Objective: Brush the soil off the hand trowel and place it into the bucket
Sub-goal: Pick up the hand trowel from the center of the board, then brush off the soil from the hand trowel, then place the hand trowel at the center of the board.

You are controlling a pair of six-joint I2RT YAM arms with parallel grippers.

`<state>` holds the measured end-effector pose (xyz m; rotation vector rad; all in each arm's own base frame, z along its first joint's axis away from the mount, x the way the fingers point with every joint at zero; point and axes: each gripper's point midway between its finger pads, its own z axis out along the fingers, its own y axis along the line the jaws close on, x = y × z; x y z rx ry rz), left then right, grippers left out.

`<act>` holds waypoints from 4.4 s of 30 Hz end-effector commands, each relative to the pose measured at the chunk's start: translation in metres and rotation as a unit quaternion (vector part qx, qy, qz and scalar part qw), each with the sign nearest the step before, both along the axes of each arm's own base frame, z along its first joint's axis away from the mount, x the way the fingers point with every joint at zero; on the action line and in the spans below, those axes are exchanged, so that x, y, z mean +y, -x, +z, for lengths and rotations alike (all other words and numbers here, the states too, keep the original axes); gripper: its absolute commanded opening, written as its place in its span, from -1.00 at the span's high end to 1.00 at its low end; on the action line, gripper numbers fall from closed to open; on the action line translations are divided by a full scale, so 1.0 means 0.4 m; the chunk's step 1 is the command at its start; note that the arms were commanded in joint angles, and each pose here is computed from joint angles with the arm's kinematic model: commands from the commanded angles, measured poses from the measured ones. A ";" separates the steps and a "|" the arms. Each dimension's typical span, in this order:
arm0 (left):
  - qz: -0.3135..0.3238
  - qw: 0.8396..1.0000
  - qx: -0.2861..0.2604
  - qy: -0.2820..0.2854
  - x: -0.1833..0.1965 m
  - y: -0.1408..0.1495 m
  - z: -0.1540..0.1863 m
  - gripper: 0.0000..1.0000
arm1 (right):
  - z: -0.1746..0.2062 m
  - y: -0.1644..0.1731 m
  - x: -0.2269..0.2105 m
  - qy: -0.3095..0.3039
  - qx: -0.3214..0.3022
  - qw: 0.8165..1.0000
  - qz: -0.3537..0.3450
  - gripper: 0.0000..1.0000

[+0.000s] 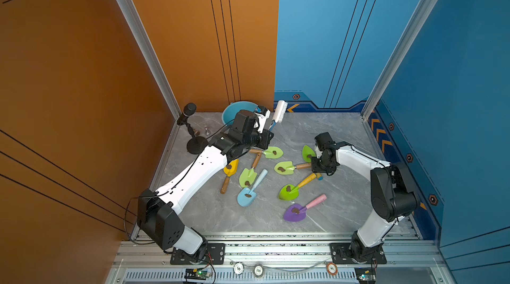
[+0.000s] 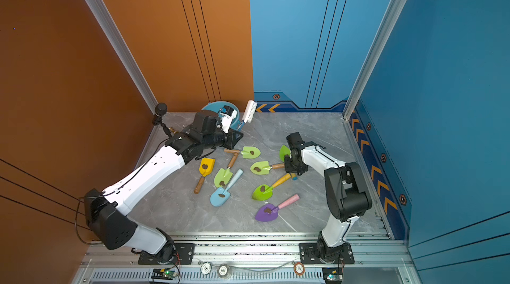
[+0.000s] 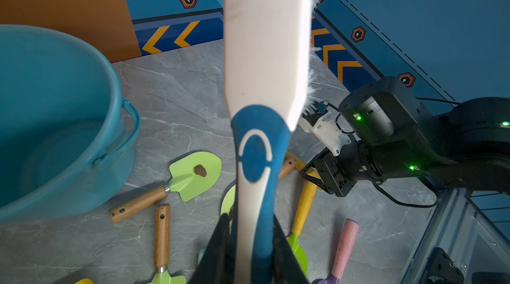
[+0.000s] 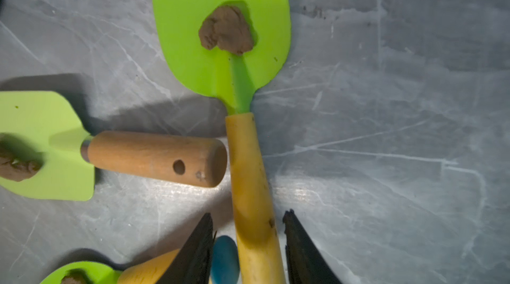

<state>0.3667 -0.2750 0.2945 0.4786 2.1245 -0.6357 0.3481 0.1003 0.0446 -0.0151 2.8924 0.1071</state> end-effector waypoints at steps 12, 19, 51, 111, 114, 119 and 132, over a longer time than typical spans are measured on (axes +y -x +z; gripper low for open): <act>0.025 0.999 -0.021 0.006 0.002 0.012 0.042 1.00 | -0.031 0.005 -0.042 0.048 0.001 0.999 -0.003 0.38; 0.016 1.000 -0.010 0.012 -0.012 0.012 0.034 1.00 | -0.022 0.009 -0.042 0.042 -0.019 0.999 -0.003 0.42; -0.032 0.992 0.062 -0.104 0.031 0.103 -0.064 1.00 | 0.298 -0.001 0.159 0.060 -0.107 0.976 0.180 0.79; -0.048 0.901 0.228 -0.366 0.125 0.433 -0.417 1.00 | 0.208 0.378 0.288 0.067 0.037 0.941 0.331 0.88; -0.035 0.906 0.213 -0.364 0.130 0.450 -0.405 1.00 | 0.196 0.394 0.297 0.064 0.046 0.940 0.331 0.89; -0.002 0.921 0.179 -0.345 0.164 0.454 -0.365 1.00 | 0.187 0.401 0.312 0.051 0.051 0.942 0.329 0.90; 0.143 0.945 0.109 -0.274 0.323 0.334 -0.271 1.00 | 0.144 0.396 0.326 0.033 0.066 0.945 0.318 0.90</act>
